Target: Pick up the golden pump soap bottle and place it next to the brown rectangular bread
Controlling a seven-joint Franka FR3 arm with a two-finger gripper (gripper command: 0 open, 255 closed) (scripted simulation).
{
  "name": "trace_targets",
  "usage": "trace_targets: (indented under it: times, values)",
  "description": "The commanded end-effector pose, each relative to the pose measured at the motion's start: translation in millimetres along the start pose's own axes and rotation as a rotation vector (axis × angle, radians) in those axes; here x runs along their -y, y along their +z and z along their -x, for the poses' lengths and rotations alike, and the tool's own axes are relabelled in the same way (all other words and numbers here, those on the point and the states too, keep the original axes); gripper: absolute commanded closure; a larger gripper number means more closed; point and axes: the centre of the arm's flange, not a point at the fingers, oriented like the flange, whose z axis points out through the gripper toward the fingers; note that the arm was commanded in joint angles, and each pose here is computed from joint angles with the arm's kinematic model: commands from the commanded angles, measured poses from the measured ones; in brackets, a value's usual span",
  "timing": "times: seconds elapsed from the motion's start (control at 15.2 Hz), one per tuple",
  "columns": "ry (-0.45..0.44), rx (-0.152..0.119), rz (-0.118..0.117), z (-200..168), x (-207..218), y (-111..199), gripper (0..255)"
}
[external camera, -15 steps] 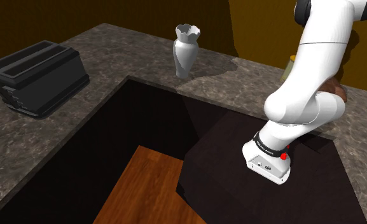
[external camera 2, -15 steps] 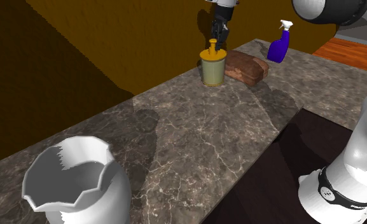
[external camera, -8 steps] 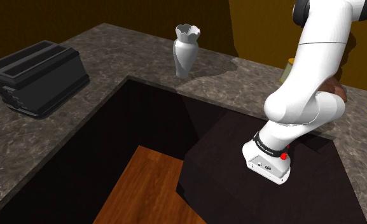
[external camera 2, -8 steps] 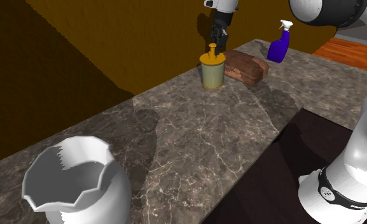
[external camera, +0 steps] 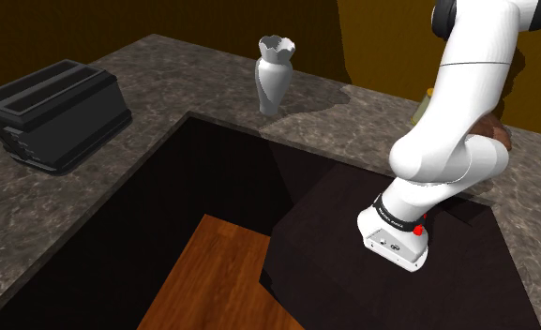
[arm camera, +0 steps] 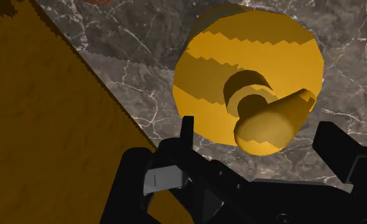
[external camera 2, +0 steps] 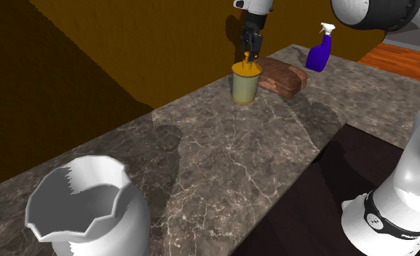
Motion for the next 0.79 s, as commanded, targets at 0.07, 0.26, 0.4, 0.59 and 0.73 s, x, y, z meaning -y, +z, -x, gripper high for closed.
trace_targets:
  times: [0.07,0.26,0.4,0.59,0.73]
  values:
    - [0.0,0.0,0.0,0.0,-0.1,-13.2,0]
    - [0.0,0.0,0.0,0.0,-0.1,-50.0,0]
    - [0.0,0.0,0.0,0.0,-0.1,-50.0,0]
    - [0.0,0.0,0.0,0.0,-0.1,-50.0,0]
    - [0.0,0.0,0.0,0.0,-0.1,-50.0,0]
